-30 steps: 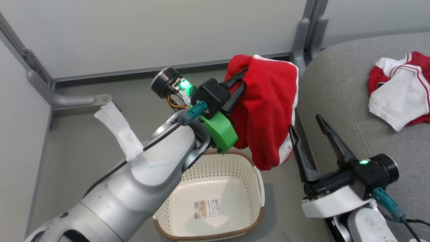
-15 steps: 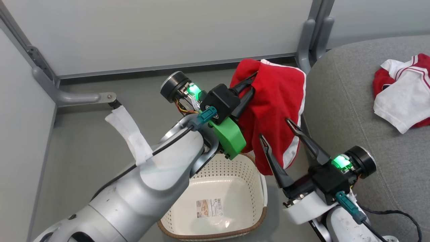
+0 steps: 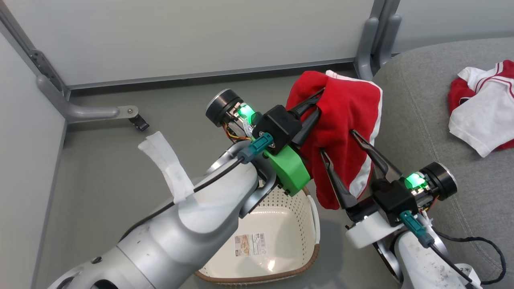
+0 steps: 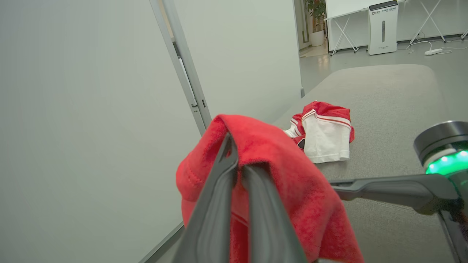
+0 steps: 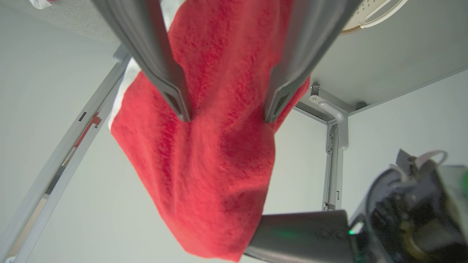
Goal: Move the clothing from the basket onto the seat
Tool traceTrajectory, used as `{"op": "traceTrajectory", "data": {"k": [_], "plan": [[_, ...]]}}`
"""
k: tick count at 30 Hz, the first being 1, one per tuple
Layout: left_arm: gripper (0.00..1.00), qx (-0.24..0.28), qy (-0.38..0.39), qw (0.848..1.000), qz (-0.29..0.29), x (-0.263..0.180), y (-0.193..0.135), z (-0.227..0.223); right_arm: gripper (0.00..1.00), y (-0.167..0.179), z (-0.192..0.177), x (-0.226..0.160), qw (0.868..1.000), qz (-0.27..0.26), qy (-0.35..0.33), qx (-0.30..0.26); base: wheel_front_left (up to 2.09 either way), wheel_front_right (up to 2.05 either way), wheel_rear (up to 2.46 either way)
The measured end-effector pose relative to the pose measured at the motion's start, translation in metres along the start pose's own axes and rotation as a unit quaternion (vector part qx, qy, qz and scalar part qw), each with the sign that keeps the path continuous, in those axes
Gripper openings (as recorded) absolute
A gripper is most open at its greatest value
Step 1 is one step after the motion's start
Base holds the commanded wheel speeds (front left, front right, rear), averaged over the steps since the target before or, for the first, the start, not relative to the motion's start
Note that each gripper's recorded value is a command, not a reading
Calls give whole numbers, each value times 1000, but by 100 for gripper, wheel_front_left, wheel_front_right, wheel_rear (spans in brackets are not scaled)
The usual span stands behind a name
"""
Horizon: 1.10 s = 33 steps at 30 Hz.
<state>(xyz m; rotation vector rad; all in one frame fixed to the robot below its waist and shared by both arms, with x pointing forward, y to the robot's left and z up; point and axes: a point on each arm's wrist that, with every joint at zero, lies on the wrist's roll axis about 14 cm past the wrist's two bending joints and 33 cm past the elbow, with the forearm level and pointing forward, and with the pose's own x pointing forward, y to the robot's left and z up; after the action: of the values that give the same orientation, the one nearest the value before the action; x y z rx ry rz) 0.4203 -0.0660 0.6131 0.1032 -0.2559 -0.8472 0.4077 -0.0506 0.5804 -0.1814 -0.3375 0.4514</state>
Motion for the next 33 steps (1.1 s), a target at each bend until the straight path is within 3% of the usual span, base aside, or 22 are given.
{"op": "traceTrajectory", "data": {"k": [22, 23, 24, 33], "plan": [[0, -48, -32, 998, -34, 6, -38, 19, 100, -18, -8, 22, 998, -22, -1, 58, 0, 0, 0], [0, -47, -33, 998, -35, 7, -38, 20, 40, -17, -10, 22, 998, -22, 1, 64, 0, 0, 0], [0, -47, -34, 998, -35, 7, -38, 20, 0, -17, -10, 22, 998, -22, 2, 66, 0, 0, 0], [0, -43, -29, 998, -28, 9, -32, 16, 0, -17, -9, 25, 997, -22, -2, 77, 0, 0, 0]]}}
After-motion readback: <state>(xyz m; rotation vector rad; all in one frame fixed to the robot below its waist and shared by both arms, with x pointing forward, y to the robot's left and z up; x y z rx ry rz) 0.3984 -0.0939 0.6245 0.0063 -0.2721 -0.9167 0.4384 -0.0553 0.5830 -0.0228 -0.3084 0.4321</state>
